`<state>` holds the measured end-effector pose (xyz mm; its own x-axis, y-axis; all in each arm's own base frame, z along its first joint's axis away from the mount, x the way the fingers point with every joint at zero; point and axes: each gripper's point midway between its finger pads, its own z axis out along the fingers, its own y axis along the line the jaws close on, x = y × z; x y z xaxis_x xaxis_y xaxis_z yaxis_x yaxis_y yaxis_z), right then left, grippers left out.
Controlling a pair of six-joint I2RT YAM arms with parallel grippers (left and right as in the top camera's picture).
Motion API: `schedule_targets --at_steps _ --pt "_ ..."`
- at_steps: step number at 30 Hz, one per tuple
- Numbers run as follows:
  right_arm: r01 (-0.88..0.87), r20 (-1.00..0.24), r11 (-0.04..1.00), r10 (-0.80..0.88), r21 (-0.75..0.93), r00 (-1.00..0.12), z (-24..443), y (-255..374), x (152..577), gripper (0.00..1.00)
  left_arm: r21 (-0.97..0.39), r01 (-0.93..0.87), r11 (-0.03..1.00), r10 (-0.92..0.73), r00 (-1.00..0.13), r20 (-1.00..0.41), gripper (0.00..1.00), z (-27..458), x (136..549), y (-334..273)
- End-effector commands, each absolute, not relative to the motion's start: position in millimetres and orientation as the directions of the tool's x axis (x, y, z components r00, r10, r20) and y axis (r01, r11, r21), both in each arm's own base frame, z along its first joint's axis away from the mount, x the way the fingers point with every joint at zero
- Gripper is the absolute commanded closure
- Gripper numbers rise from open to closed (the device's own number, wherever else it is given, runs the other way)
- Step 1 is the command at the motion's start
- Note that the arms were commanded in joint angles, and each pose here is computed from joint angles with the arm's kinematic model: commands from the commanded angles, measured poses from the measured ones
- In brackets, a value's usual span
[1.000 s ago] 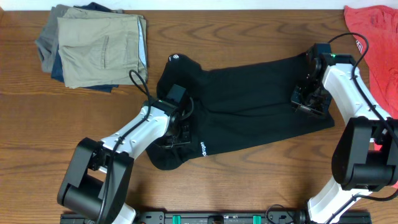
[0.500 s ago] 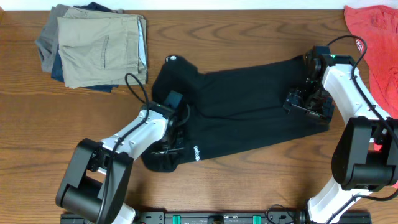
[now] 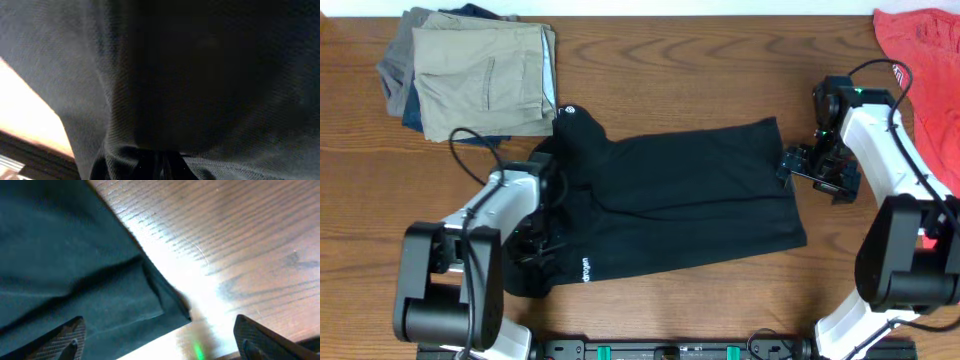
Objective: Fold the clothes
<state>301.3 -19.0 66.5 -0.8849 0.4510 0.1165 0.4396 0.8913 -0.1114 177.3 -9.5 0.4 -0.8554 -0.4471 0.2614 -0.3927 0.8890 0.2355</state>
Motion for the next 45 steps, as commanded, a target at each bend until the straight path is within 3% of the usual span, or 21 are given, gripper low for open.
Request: schedule_targets --at_steps 1,9,10,13,15,32,35,39,45 --pt "0.444 0.066 0.892 0.450 -0.089 -0.890 86 -21 299 0.06 0.258 -0.419 0.871 -0.475 -0.853 0.218 0.94 8 178 5" --pt "0.427 0.076 0.904 0.426 -0.005 -0.901 97 -7 297 0.01 0.161 -0.442 0.882 -0.457 -0.886 0.072 0.92 42 195 3" --pt "0.412 0.086 0.911 0.409 0.020 -0.909 98 -2 297 0.01 0.135 -0.437 0.889 -0.447 -0.893 0.055 0.83 47 197 1" --pt "0.377 0.106 0.923 0.368 0.079 -0.924 98 12 298 0.01 0.041 -0.397 0.917 -0.398 -0.917 0.027 0.23 59 201 -10" --pt "0.347 0.112 0.931 0.336 0.108 -0.935 99 22 298 0.01 -0.005 -0.376 0.927 -0.376 -0.927 0.012 0.02 65 202 -16" --pt "0.036 0.085 0.995 0.029 0.089 -0.996 97 93 287 0.02 -0.022 -0.374 0.927 -0.375 -0.927 -0.018 0.02 72 204 -17" --pt "0.013 0.104 0.997 0.004 0.082 -0.995 92 97 279 0.11 -0.022 -0.374 0.927 -0.375 -0.927 -0.017 0.02 71 203 -17" --pt "-0.009 0.130 0.998 -0.018 0.068 -0.991 76 98 268 0.34 -0.023 -0.374 0.927 -0.375 -0.927 -0.020 0.02 71 204 -17" --pt "0.027 0.167 0.998 0.018 0.048 -0.986 42 91 249 0.42 -0.025 -0.374 0.927 -0.375 -0.927 -0.025 0.02 71 205 -17"
